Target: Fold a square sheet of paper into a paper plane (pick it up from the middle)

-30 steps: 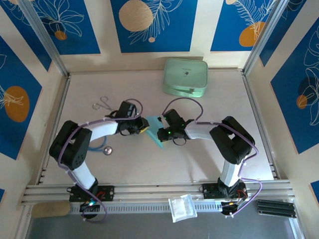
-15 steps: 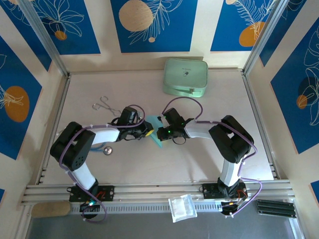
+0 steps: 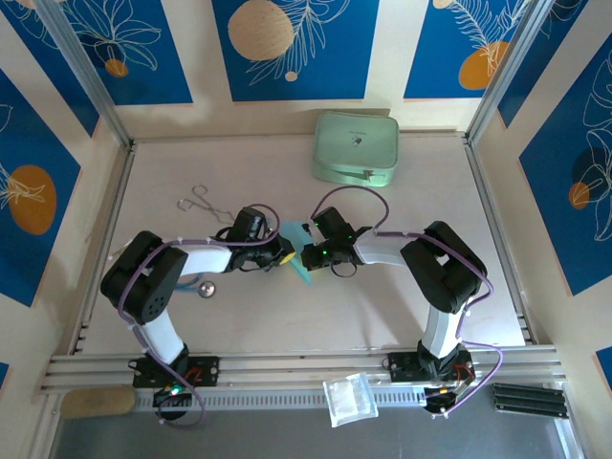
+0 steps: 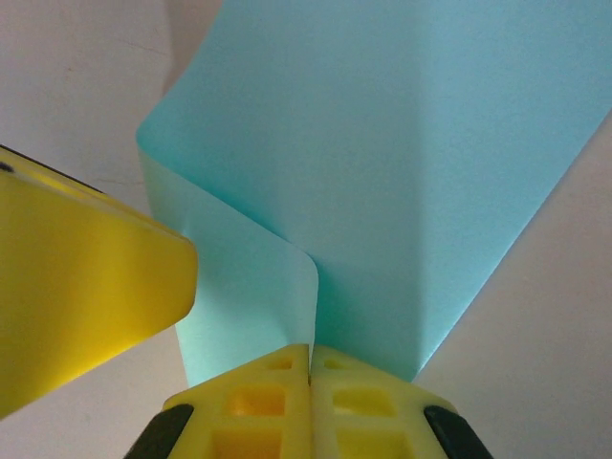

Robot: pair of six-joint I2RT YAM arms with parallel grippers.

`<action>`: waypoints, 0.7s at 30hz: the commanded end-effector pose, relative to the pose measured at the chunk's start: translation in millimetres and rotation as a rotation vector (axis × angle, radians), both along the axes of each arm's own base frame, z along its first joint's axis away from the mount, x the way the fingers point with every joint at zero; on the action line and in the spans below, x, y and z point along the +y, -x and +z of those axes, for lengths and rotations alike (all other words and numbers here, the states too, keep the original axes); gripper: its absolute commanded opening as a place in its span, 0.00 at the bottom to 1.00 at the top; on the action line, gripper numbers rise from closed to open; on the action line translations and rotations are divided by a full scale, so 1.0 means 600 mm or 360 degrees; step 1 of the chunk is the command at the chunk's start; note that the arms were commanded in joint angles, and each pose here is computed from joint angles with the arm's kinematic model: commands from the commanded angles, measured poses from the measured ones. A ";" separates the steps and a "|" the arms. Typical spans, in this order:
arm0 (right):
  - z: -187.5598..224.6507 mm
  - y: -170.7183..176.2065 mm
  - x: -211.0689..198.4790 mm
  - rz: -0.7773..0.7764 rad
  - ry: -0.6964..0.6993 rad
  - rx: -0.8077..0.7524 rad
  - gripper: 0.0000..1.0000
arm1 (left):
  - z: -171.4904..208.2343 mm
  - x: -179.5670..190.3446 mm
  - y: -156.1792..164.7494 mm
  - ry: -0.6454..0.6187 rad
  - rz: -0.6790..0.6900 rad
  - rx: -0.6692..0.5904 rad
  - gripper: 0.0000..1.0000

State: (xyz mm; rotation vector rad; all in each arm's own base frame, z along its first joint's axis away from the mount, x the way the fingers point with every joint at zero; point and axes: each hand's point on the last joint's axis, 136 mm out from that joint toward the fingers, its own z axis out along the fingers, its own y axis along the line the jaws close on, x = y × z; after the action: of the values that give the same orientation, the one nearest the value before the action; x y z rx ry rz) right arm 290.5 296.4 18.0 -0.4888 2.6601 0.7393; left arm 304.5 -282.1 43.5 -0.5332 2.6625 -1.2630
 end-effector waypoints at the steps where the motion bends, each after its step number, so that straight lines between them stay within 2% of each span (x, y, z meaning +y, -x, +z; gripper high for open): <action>1: -0.048 0.024 -0.037 -0.0050 0.0158 0.0168 0.00 | -0.009 -0.006 0.006 -0.0014 -0.0049 -0.0002 0.12; 21: -0.054 0.025 -0.040 -0.0062 0.0172 0.0192 0.00 | -0.039 0.004 0.014 -0.0080 -0.0047 0.0043 0.11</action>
State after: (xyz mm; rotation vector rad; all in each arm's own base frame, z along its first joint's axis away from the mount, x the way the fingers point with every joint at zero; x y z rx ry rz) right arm 291.2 296.1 17.6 -0.4718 2.6722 0.7476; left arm 302.1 -280.5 29.8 -0.5456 2.6961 -1.2357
